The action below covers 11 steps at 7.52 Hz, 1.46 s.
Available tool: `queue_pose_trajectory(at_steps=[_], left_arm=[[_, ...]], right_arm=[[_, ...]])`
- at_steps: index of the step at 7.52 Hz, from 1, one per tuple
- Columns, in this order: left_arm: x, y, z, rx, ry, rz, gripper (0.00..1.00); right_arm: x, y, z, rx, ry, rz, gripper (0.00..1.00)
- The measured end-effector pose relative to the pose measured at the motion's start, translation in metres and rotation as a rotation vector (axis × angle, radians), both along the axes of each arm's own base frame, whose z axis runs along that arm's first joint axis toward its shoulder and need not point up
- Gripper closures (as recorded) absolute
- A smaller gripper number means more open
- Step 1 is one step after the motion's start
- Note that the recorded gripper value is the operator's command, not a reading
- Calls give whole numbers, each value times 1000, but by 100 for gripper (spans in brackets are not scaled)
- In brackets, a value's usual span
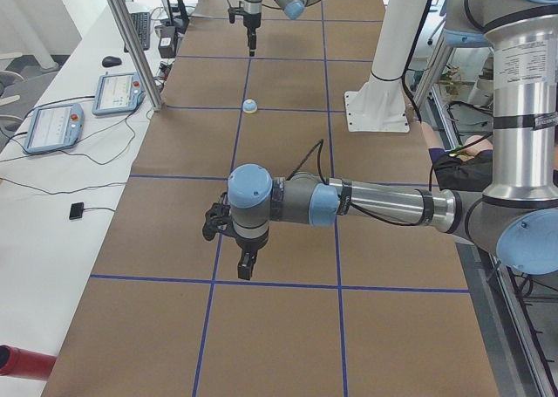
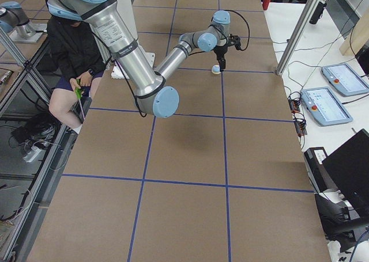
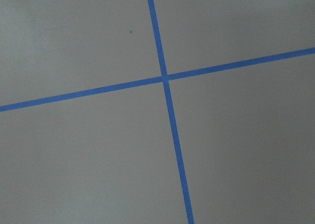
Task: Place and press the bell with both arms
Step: 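Move the right gripper over the bell's top button, then press down on the bell button with the right gripper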
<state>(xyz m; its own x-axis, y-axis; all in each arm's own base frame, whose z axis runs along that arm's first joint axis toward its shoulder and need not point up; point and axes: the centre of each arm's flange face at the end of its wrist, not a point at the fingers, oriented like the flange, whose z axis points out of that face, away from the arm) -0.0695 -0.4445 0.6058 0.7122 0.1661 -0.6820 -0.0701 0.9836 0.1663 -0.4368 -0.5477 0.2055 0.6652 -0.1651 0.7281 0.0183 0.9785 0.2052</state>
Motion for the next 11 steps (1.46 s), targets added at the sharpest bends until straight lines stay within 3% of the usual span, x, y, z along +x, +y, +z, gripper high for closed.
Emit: queue_pose_trajectory(at_steps=[1, 2, 3, 6, 11], left_arm=[[0, 4, 1, -4, 3, -3, 0], [0, 6, 0, -4, 4, -4, 0], [-1, 7, -1, -3, 5, -5, 0], [-1, 8, -2, -2, 5, -6, 0], [0, 8, -3, -3, 7, -8, 0]], right_arm=[[-39, -2, -12, -19, 25, 6, 68], [-69, -5, -21, -35, 42, 3, 90], [-94, -10, -29, -49, 55, -3, 100], [-135, -24, -30, -64, 64, -12, 100], [-159, -16, -21, -52, 43, -29, 100]])
